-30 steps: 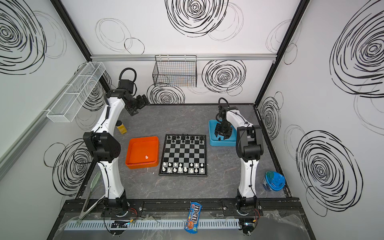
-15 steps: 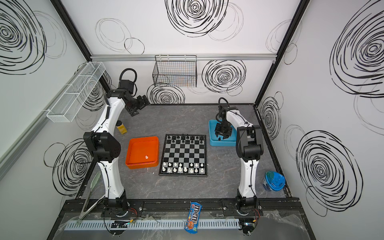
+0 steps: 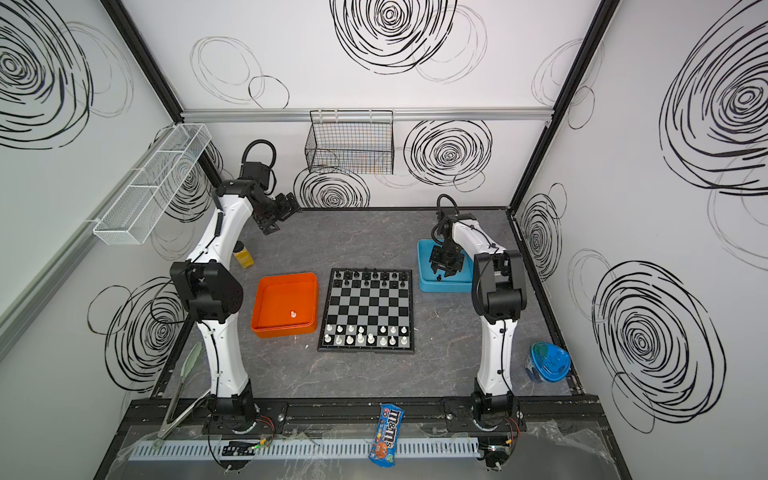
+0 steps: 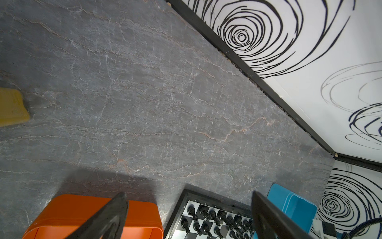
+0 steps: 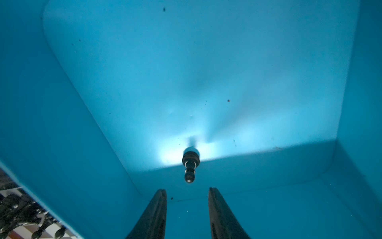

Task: Set up the chess pieces on the board
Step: 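Lower the right gripper onto the black pawn in the cyan tray, then close the right gripper on the black pawn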

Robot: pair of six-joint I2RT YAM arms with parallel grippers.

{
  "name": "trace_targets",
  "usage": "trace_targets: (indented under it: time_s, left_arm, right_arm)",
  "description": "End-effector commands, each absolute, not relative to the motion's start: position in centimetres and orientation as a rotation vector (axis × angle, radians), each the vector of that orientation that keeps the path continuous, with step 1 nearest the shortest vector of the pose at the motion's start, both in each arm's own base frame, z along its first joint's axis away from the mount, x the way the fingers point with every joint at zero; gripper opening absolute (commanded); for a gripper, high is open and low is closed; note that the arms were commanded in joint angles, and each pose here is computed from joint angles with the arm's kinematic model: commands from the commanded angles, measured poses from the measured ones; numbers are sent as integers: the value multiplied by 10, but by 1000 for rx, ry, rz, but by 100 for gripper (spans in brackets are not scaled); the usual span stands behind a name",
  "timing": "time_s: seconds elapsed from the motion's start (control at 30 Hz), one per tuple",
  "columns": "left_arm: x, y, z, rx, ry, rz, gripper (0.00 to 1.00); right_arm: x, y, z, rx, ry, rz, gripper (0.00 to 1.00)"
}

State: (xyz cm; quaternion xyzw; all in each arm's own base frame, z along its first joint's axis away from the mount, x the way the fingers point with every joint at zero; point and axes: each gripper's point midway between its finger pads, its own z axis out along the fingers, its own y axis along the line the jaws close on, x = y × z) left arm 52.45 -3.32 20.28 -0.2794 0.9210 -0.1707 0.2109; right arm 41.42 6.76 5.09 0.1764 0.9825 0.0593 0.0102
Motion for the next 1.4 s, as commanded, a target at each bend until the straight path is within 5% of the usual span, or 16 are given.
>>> trace_targets:
  time_s: [0.0, 1.37]
  left_arm:
    - [526, -34, 206, -776, 2556, -476, 96]
    - [528, -33, 198, -785, 2569, -477, 96]
  right_arm:
    - [415, 65, 42, 565, 3082, 154, 38]
    - [422, 60, 31, 563, 3106, 104, 25]
